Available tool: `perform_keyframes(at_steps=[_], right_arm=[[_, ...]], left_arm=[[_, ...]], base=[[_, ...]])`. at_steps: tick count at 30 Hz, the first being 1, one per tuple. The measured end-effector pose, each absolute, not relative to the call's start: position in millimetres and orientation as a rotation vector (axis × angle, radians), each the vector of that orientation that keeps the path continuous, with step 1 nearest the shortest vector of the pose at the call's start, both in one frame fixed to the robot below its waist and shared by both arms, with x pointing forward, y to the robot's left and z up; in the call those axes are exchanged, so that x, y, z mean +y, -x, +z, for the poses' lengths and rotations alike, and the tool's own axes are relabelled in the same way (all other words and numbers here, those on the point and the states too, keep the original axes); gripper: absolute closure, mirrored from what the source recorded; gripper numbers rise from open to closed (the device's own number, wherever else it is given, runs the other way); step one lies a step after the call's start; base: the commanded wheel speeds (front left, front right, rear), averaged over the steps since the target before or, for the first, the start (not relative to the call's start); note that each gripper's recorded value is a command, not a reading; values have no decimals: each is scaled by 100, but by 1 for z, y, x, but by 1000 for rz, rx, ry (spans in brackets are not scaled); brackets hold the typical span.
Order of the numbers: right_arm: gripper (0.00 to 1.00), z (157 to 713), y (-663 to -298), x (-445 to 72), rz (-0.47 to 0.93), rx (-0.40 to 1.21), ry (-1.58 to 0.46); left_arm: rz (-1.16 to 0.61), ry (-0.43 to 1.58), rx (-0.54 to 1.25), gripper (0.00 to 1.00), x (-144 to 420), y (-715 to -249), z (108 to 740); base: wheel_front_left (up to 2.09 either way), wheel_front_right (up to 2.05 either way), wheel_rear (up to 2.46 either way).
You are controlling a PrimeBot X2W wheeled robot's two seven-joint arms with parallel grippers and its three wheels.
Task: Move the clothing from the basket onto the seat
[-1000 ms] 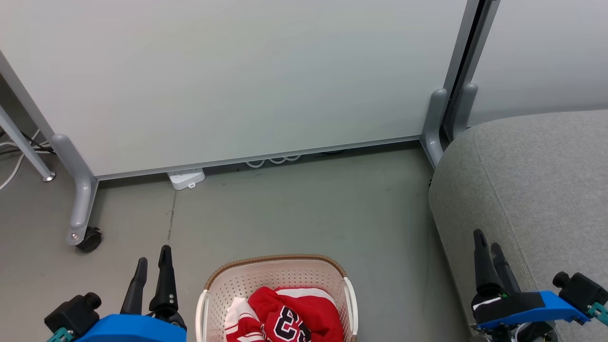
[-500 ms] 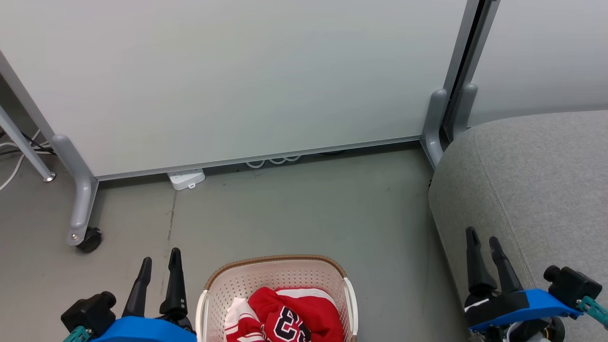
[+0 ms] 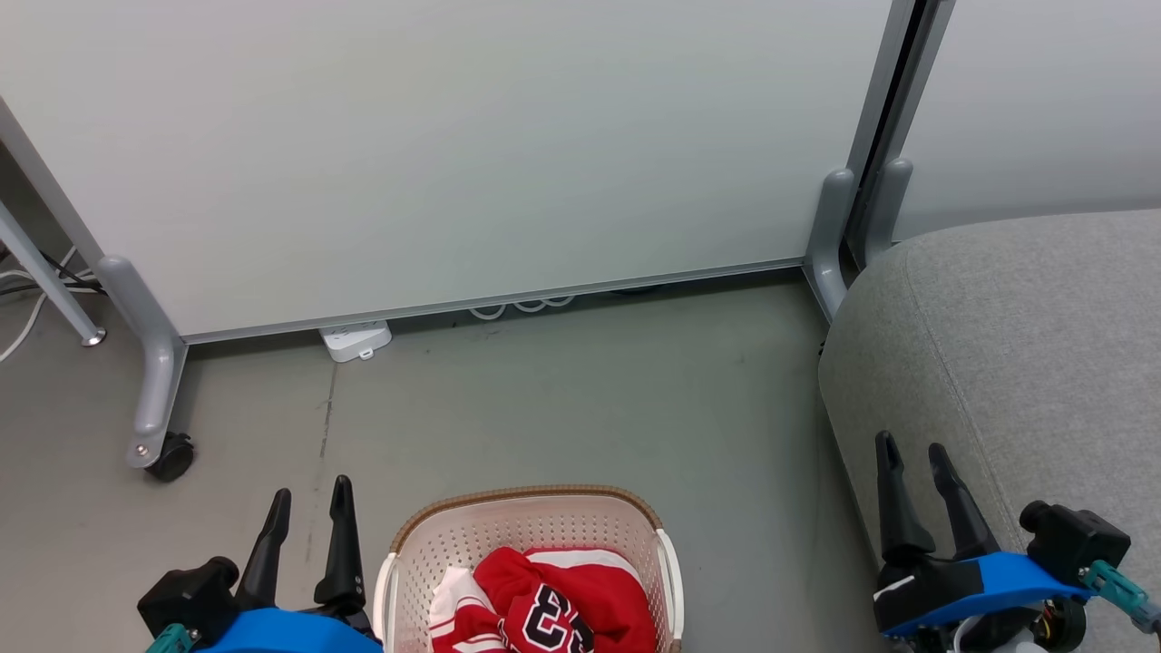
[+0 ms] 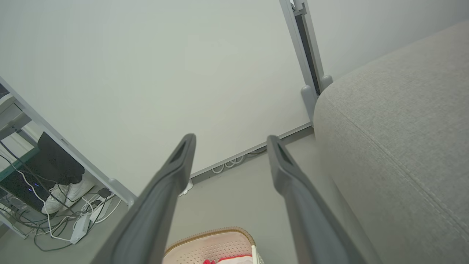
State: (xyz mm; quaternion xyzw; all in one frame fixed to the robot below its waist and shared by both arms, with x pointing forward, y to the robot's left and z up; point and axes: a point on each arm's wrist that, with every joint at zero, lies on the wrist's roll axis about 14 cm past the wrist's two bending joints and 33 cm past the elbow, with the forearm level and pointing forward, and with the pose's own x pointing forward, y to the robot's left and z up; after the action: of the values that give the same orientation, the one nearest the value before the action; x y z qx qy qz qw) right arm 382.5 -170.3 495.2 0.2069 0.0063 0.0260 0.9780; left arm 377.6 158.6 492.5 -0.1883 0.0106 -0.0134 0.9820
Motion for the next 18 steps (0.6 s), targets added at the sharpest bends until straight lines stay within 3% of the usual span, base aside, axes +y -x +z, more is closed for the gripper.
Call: perform_keyframes(at_steps=[18], right_arm=[[0,501,-385,-164,89,-16,-260]], left_arm=[[-59,249,9,0,151,-377,490]], base=[[0,0,0]])
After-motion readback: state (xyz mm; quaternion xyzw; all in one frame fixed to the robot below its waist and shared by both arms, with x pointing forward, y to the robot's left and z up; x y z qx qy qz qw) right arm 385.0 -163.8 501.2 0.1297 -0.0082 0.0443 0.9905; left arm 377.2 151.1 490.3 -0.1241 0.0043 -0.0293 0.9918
